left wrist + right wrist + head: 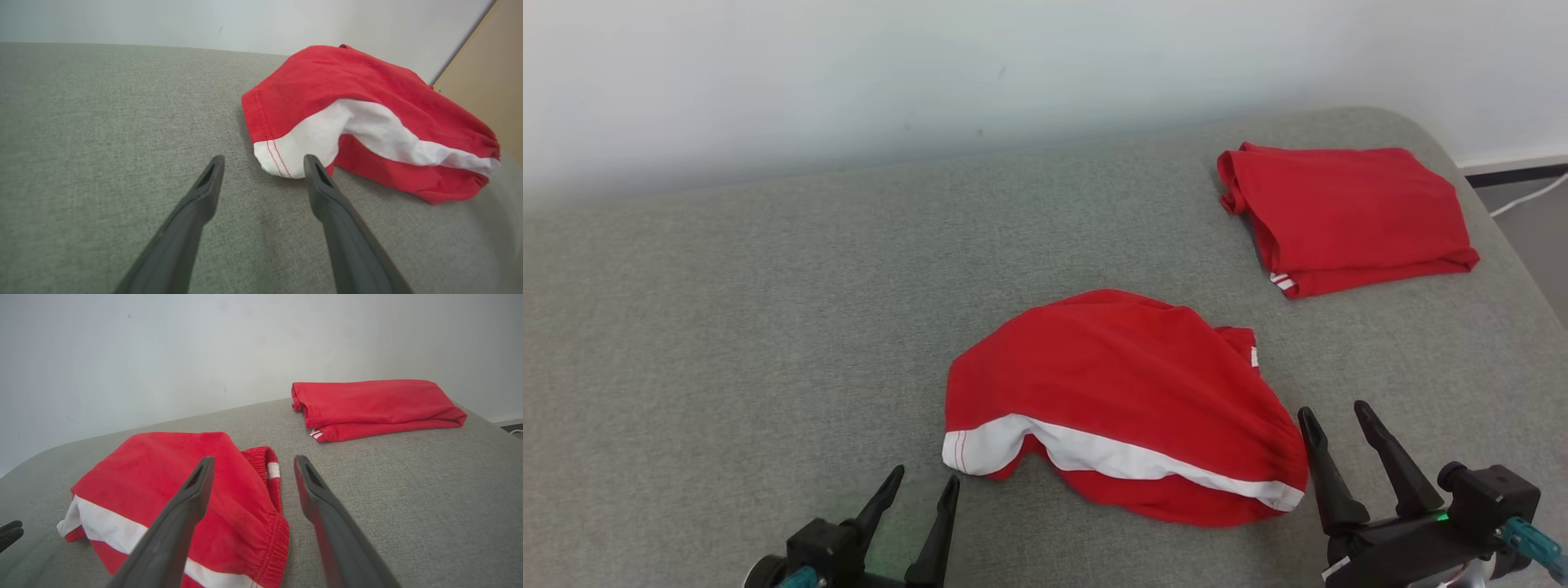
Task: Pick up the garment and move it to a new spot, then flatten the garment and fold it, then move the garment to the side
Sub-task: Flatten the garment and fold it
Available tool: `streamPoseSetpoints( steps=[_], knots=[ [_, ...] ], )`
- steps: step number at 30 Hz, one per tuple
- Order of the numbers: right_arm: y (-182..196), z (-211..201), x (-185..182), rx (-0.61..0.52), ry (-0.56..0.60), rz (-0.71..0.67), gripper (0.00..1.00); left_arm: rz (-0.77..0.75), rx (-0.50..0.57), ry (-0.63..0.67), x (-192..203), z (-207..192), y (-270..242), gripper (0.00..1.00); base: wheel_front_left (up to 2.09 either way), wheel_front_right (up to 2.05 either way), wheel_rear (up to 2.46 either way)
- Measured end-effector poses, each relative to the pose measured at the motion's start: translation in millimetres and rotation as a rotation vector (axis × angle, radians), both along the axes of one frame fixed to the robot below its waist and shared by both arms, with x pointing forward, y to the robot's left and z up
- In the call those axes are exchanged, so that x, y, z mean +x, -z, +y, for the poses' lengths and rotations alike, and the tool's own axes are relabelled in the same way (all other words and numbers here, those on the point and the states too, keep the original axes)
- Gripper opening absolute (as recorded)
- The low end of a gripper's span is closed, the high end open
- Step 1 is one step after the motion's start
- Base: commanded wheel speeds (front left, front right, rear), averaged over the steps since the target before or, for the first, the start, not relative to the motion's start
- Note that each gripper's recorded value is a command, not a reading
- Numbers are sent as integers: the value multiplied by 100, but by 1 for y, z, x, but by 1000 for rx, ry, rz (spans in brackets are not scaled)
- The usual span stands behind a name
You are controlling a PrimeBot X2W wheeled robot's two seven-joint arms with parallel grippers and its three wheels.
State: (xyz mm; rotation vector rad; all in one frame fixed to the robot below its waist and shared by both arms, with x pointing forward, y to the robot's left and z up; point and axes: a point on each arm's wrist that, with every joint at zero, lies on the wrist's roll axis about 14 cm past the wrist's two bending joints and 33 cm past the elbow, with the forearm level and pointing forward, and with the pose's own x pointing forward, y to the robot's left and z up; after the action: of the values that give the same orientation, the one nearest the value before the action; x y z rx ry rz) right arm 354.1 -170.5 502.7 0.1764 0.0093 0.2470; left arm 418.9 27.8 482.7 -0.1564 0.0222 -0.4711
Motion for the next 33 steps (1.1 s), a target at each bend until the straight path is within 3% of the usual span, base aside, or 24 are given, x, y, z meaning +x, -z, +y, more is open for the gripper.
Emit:
streamPoseSetpoints(
  steps=[18, 20, 21, 26, 33],
  knots=[
    [11, -14, -3, -4, 61, 19, 100, 82, 72, 134, 21, -40, 30, 100, 0, 0, 0],
    [12, -16, -3, -7, 65, 23, 100, 88, 72, 142, 22, -42, 32, 26, 0, 0, 0],
    [12, -16, -3, -8, 66, 23, 100, 90, 70, 147, 21, -44, 32, 0, 0, 0, 0],
    [11, -14, -1, -7, 61, 14, 100, 45, 50, 132, 27, -41, 15, 0, 0, 0, 0],
    [11, 0, 7, -10, 11, 6, 100, -43, 20, 5, 33, -2, -15, 0, 0, 0, 0]
  ],
)
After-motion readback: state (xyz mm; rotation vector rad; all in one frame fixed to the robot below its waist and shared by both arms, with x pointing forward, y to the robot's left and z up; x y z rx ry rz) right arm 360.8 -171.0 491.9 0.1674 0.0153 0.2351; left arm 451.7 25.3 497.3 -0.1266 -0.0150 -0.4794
